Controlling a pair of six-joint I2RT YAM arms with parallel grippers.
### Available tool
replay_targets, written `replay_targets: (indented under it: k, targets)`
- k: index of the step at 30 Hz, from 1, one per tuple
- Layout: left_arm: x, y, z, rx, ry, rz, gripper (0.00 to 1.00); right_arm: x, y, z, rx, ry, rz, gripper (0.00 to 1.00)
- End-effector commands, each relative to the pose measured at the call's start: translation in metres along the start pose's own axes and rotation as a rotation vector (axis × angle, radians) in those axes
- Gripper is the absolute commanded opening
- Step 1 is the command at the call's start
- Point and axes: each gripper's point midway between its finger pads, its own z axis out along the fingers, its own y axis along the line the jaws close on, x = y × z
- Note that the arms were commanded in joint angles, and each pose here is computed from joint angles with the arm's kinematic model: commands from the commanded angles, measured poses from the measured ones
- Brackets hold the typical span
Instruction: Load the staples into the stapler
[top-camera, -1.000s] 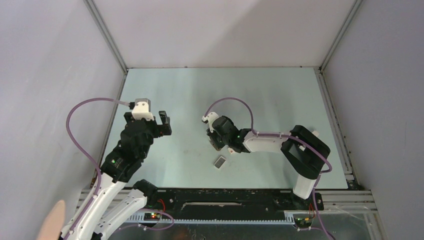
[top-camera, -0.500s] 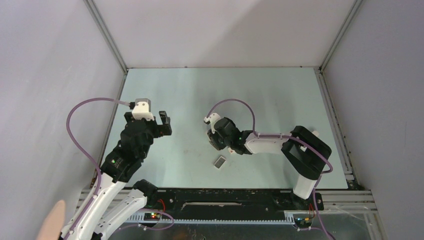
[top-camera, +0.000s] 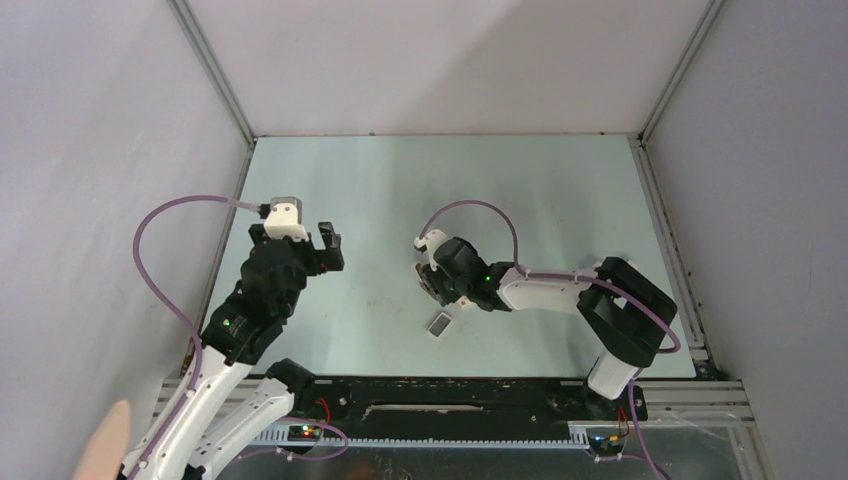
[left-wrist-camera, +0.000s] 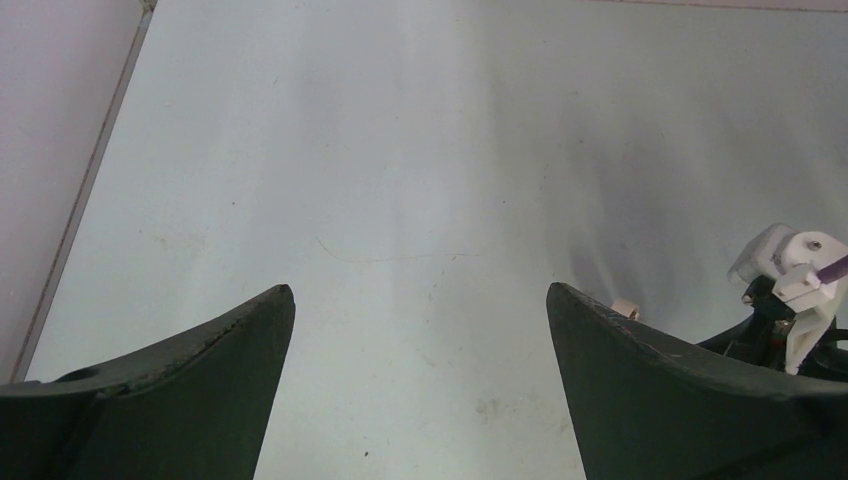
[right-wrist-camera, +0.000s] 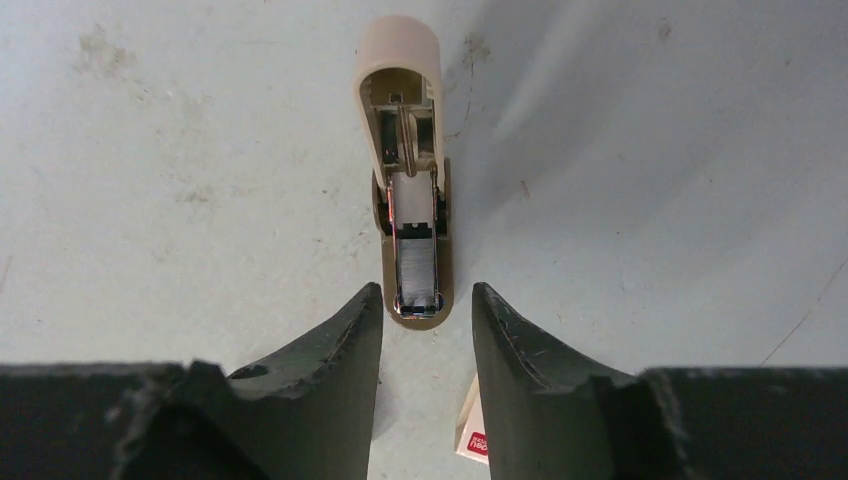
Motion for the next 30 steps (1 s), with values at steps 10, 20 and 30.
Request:
replay_targets:
  k: [10, 20, 30]
  targets:
    - [-0.003, 0.000, 0.003, 0.001, -0.015, -0.013, 1.00, -0.035, -0.004, -0.008, 0.024, -0.060, 0.009, 0.47]
    - [0.003, -0.037, 0.015, 0.107, 0.093, -0.167, 1.00, -0.013, 0.000, -0.001, 0.002, -0.016, 0.015, 0.47]
    - [0.037, -0.094, 0.064, 0.222, 0.234, -0.356, 0.99, 0.006, -0.001, 0.008, 0.001, -0.002, 0.009, 0.33]
